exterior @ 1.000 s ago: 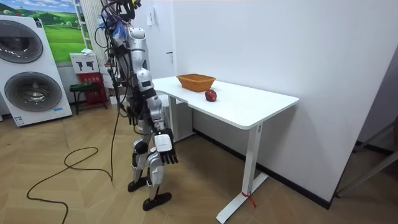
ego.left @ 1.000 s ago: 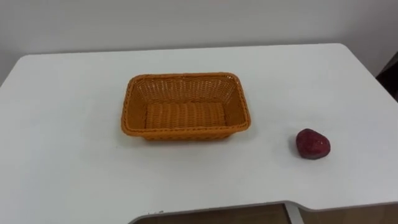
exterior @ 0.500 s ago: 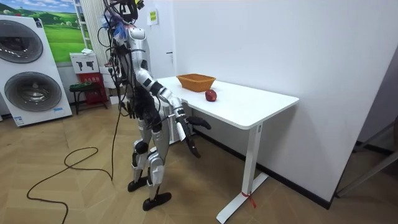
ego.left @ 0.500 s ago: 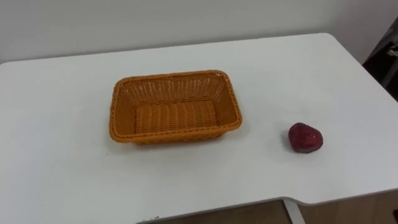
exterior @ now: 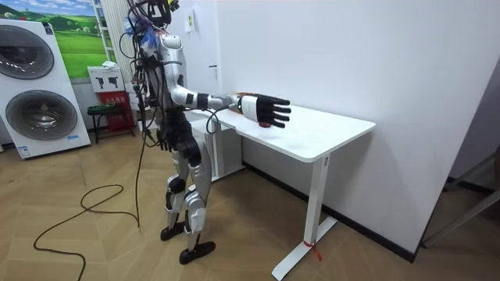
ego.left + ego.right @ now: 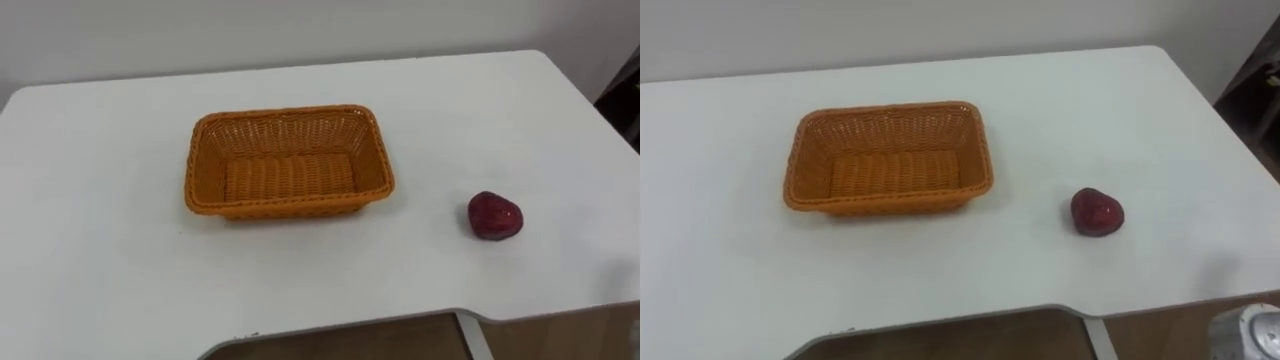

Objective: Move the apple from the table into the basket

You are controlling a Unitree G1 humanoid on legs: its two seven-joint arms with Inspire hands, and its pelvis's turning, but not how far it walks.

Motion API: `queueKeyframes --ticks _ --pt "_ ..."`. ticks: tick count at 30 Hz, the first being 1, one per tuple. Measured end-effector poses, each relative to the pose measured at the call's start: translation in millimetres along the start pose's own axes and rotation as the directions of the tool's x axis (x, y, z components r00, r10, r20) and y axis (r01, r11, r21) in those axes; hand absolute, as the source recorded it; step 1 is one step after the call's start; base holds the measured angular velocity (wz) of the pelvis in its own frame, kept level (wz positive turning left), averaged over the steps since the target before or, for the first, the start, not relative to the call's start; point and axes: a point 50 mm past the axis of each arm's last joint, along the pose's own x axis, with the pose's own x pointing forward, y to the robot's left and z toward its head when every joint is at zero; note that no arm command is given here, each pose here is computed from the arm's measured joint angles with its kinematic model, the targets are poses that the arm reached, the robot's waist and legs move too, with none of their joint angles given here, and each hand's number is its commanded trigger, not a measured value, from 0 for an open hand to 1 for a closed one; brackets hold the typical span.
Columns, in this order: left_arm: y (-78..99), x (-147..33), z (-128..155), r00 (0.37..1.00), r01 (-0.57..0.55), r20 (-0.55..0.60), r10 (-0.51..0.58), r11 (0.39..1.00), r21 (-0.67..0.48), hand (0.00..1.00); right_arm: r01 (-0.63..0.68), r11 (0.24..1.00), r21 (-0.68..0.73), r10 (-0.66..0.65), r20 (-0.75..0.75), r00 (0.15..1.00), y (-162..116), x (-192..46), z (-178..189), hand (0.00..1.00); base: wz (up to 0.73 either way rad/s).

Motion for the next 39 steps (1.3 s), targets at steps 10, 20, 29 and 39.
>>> queueKeyframes --ticks 10,20,29,39 --pt "-6.9 0.3 9.2 0.998 0.048 0.045 -0.050 0.998 0.042 0.00 -0.430 0.895 -0.119 0.437 0.040 0.899 35.2 -41.6 -7.3 0.00 0.00" --pt "-9.4 0.0 8.9 0.996 0.077 0.044 -0.079 0.995 0.059 0.00 -0.667 0.720 -0.191 0.677 -0.017 0.736 45.7 -63.7 -18.8 0.00 0.00" --pt "-10.0 0.1 9.9 0.994 0.093 0.045 -0.096 0.994 0.059 0.00 -0.742 0.613 -0.274 0.770 -0.003 0.638 49.8 -68.5 -18.3 0.00 0.00" --pt "-10.7 0.1 6.2 0.995 0.097 0.026 -0.099 0.993 0.062 0.00 -0.777 0.528 -0.344 0.777 -0.174 0.605 34.1 -74.9 -51.7 0.00 0.03"
